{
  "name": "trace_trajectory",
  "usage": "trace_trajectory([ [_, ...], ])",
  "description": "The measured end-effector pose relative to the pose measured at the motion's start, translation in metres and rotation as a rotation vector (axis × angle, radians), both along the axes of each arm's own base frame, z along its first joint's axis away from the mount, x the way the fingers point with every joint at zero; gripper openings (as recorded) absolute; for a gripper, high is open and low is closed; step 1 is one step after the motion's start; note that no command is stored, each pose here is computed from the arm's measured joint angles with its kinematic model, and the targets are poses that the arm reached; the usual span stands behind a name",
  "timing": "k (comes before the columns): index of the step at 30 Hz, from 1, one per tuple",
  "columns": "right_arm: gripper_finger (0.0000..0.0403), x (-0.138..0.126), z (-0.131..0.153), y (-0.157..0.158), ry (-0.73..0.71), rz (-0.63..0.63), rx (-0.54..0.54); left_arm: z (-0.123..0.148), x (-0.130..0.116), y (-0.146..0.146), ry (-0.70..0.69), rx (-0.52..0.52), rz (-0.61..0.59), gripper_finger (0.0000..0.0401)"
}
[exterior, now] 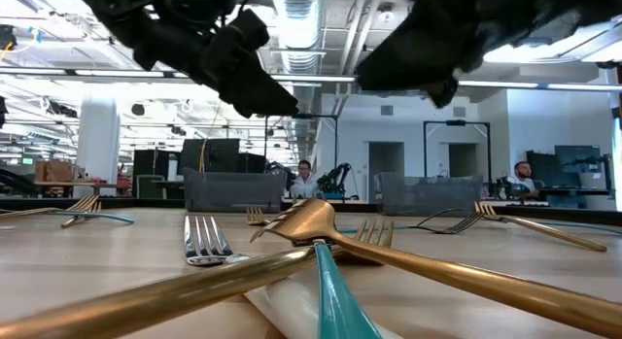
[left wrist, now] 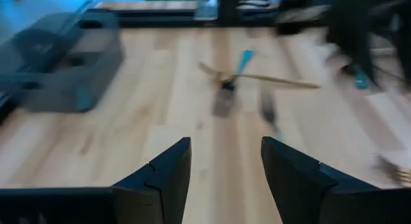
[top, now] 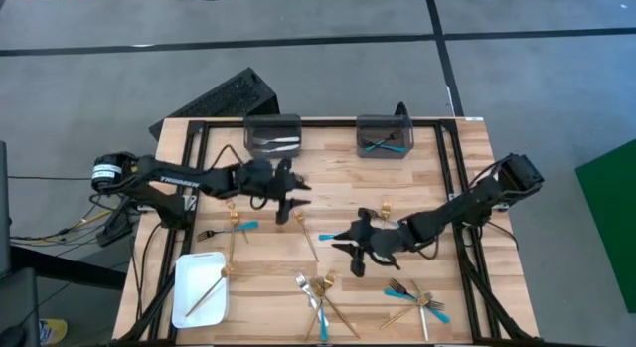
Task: Sort silverware by color (type)
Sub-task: Put the white fork into the left black bin
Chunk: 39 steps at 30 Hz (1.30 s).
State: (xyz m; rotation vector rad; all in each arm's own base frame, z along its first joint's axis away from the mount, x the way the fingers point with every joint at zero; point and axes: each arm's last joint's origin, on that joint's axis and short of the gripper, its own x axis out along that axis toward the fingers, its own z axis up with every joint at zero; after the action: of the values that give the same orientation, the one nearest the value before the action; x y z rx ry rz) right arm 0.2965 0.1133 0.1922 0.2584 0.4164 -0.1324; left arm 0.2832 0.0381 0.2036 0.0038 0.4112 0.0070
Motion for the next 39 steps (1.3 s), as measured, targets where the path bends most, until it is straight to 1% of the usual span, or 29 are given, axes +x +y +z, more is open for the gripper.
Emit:
trace_trajectory([
  [4,0.0120,0.004,-0.001,-0.008,0.133,-0.065,0.160,-0.005,-0.001,-0.018,0.024,-0.007,-0.059,0.0177],
  [6,0.0120,0.001,-0.001,-0.006,0.224,-0.120,0.205,-0.005,0.000,-0.026,0.019,-0.016,-0.083,0.0177],
  [8,0.0120,-0.004,0.002,0.002,0.303,-0.142,0.210,-0.004,0.001,-0.034,0.010,-0.021,-0.107,0.0177],
  [10,0.0120,-0.011,0.007,0.011,0.394,-0.150,0.175,-0.002,0.002,-0.042,-0.011,-0.019,-0.136,0.0177],
  [12,0.0120,-0.023,0.007,0.017,0.496,-0.192,0.140,0.000,0.003,-0.050,-0.041,-0.015,-0.165,0.0176],
  [14,0.0120,-0.036,0.005,0.021,0.589,-0.249,0.136,0.003,0.004,-0.057,-0.074,-0.014,-0.189,0.0176],
  [18,0.0120,-0.056,0.008,0.036,0.719,-0.304,0.184,0.006,0.004,-0.067,-0.105,0.014,-0.225,0.0177],
  [20,0.0120,-0.066,0.009,0.046,0.791,-0.296,0.233,0.006,0.004,-0.070,-0.110,0.035,-0.221,0.0176],
  [22,0.0120,-0.074,0.010,0.055,0.849,-0.297,0.305,0.006,0.004,-0.070,-0.109,0.050,-0.202,0.0177],
  [26,0.0120,-0.090,0.009,0.071,0.909,-0.348,0.400,0.006,0.004,-0.068,-0.108,0.071,-0.152,0.0176],
  [31,0.0120,-0.111,0.008,0.087,0.945,-0.461,0.476,0.006,0.004,-0.066,-0.108,0.091,-0.125,0.0176],
  [35,0.0120,-0.125,0.008,0.099,0.995,-0.561,0.588,0.006,0.004,-0.066,-0.108,0.092,-0.121,0.0176],
  [39,0.0120,-0.132,0.008,0.107,0.953,-0.602,0.628,0.006,0.004,-0.066,-0.109,0.092,-0.121,0.0176],
])
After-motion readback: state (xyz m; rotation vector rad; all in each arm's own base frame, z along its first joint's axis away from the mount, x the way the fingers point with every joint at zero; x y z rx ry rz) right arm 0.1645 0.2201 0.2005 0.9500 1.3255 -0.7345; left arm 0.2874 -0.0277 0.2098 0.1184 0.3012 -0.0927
